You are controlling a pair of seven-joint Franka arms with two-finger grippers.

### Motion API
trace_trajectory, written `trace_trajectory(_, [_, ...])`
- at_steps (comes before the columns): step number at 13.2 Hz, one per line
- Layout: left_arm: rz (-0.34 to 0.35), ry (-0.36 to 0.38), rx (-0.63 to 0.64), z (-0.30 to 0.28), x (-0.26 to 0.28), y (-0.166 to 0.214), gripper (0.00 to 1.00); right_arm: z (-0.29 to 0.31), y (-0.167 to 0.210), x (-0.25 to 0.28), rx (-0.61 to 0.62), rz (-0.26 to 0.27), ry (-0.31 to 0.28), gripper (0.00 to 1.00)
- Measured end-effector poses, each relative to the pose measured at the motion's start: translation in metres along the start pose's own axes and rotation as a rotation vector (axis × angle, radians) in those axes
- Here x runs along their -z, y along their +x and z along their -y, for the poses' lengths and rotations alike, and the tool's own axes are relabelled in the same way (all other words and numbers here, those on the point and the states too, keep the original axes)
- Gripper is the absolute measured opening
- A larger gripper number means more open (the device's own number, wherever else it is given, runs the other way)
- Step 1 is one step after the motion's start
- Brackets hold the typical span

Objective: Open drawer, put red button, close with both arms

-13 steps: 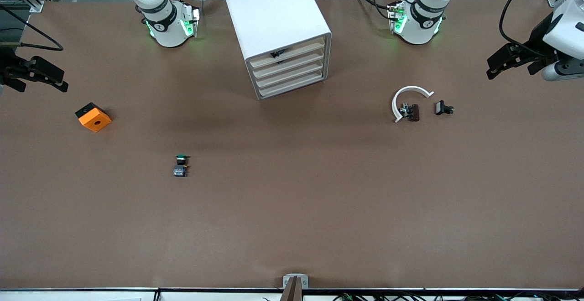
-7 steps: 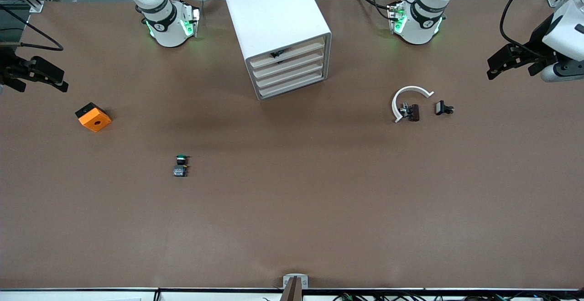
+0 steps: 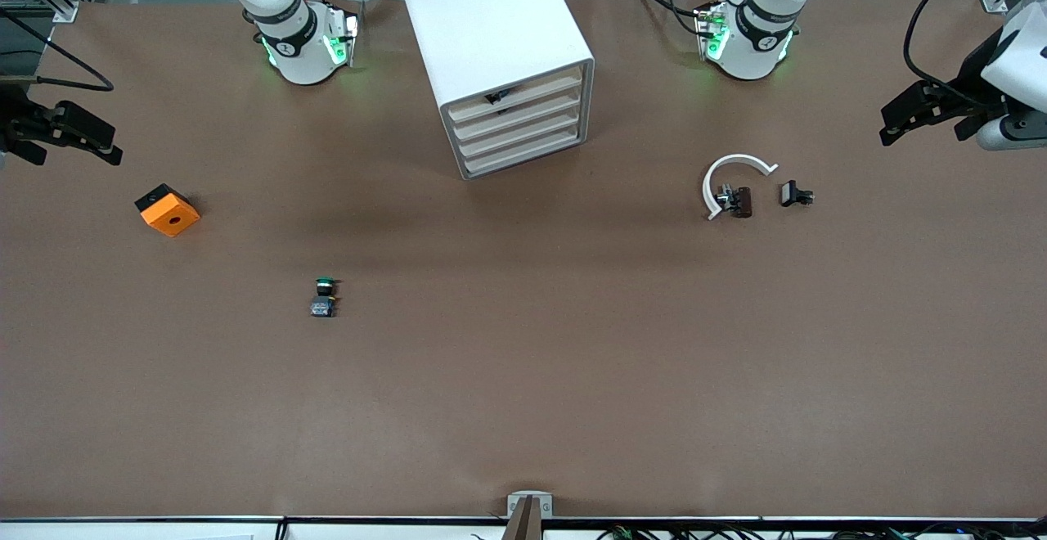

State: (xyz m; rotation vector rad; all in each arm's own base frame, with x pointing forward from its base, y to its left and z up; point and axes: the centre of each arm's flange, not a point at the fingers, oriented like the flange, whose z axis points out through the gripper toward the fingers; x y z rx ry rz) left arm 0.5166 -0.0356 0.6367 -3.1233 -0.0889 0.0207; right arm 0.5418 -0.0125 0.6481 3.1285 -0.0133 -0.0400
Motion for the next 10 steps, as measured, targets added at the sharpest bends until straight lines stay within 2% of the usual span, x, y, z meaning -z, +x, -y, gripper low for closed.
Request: trace_trajectory(10, [0.002, -0.001, 0.009, 0.0048, -0.0009, 0.0031, 1.00, -0.0006, 0.0000, 0.0001, -0.001, 0.000, 0.000, 1.00])
